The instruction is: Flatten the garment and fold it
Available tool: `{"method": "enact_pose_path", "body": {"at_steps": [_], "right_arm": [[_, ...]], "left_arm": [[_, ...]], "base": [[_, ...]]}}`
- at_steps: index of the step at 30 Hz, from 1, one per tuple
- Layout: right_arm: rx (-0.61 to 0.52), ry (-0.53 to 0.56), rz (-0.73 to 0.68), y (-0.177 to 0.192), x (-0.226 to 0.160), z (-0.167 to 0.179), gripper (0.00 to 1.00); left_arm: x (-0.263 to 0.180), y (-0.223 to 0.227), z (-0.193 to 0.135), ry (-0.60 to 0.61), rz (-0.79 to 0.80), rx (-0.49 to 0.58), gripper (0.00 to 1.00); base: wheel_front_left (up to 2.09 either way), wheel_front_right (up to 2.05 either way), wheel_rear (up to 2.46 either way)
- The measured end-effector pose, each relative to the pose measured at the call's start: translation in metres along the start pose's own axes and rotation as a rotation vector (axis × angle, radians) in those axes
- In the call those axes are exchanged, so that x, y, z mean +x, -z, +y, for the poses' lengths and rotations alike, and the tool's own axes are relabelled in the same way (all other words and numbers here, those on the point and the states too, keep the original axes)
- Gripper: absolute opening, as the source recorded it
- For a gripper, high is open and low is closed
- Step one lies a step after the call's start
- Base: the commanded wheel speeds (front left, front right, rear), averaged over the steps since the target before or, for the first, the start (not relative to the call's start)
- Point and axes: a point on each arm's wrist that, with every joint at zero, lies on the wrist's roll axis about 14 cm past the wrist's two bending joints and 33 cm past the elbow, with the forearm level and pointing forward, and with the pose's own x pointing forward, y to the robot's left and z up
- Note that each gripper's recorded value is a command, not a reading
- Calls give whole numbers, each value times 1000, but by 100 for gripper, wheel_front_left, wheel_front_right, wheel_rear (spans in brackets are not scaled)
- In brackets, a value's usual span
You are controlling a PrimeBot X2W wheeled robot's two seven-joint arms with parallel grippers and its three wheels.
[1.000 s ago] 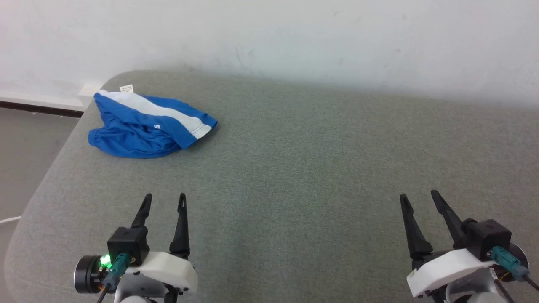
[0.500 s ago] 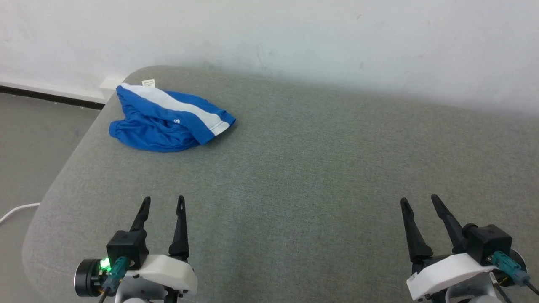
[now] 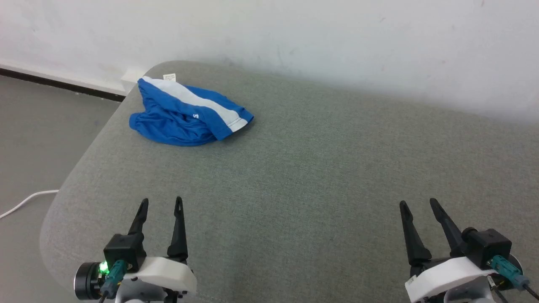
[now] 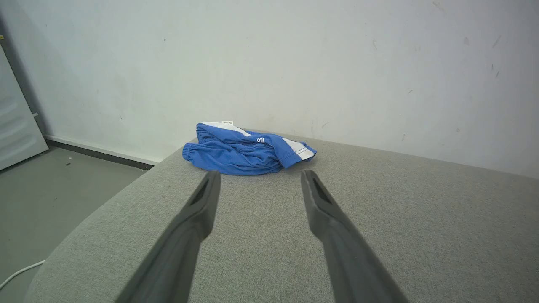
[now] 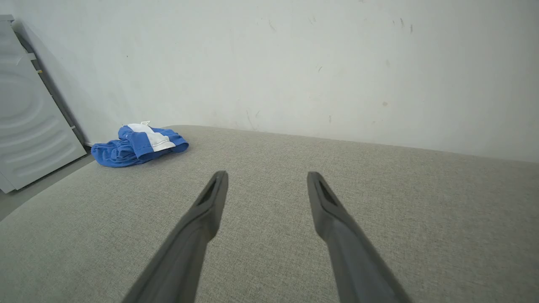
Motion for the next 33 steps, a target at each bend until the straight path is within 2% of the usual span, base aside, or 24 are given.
{"method": "enact_pose_path", "body": {"at_steps": [33], "right_arm": [[73,-93,20,20,13,32,100]], "left_arm": [[-22,4,41,-140,-16,-13,100]], "base": [[0,0,0]]}}
